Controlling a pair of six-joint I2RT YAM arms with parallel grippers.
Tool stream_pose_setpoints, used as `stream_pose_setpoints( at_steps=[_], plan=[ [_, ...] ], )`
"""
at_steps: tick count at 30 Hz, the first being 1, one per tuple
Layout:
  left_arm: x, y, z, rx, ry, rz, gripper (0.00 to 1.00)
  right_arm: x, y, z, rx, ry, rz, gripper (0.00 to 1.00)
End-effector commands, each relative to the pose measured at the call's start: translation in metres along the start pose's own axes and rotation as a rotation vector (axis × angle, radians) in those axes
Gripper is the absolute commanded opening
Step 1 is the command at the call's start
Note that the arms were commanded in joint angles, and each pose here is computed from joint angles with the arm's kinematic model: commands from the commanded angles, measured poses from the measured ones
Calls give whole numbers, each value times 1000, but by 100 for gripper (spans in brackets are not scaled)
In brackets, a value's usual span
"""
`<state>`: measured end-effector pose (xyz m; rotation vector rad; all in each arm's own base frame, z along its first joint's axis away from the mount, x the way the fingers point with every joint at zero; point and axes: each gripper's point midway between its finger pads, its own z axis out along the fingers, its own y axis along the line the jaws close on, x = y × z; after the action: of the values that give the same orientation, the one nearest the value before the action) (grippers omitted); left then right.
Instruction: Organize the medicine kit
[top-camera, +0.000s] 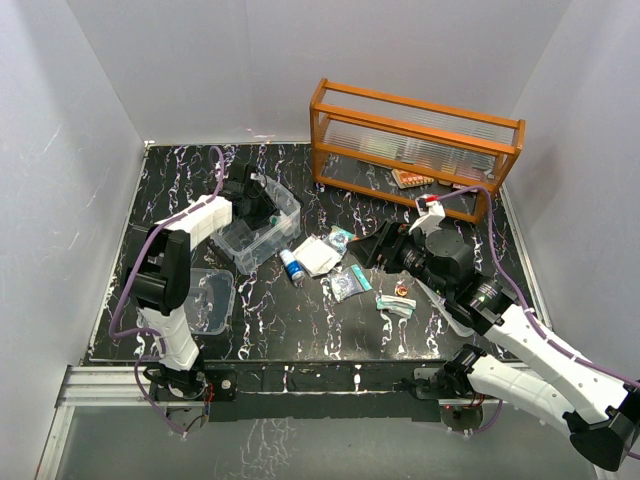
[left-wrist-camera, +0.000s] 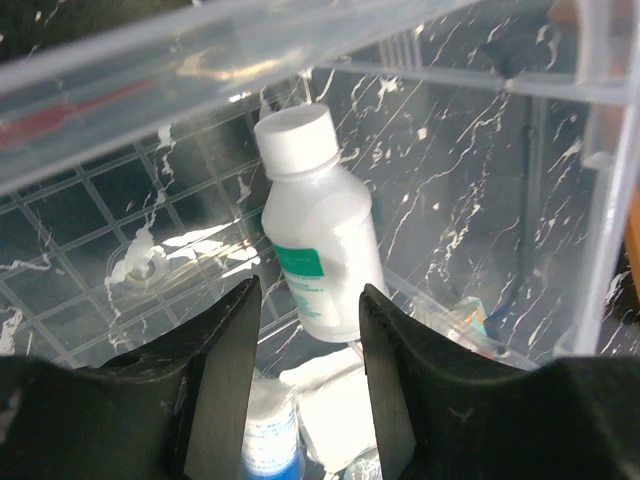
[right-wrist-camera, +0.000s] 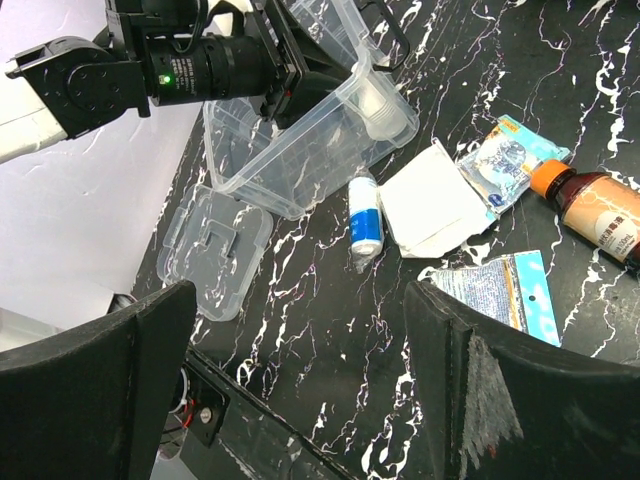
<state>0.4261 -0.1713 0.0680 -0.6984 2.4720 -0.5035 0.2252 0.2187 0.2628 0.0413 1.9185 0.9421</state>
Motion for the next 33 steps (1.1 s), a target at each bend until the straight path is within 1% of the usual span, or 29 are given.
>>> stream_pose_setpoints(
  at_steps=[1, 6, 11, 15, 19, 27, 30, 33],
  plan=[
    [-24, -18, -7, 48, -103, 8, 43, -9, 2, 1, -4, -39, 2, 83],
    [-28, -11, 8, 27, -144, 18, 42, -7, 0, 1, 5, -34, -3, 82],
    [-17, -9, 17, 19, -116, 27, 41, -7, -2, 0, 12, -34, -8, 82],
    [-9, -8, 20, 4, -100, 35, 37, -7, -3, 0, 16, -36, -8, 82],
    [0, -11, 17, -1, -79, 48, 30, -6, -4, 0, 23, -34, -8, 83],
    [23, -16, 8, 7, -27, 15, 26, -6, -10, 2, 50, -37, -9, 82],
    [18, -16, 4, -4, -50, 27, 26, -5, -16, 3, 86, -38, 0, 82],
    [4, -22, -6, -4, -91, 79, 29, -5, -27, 2, 142, -47, 11, 82]
  ],
)
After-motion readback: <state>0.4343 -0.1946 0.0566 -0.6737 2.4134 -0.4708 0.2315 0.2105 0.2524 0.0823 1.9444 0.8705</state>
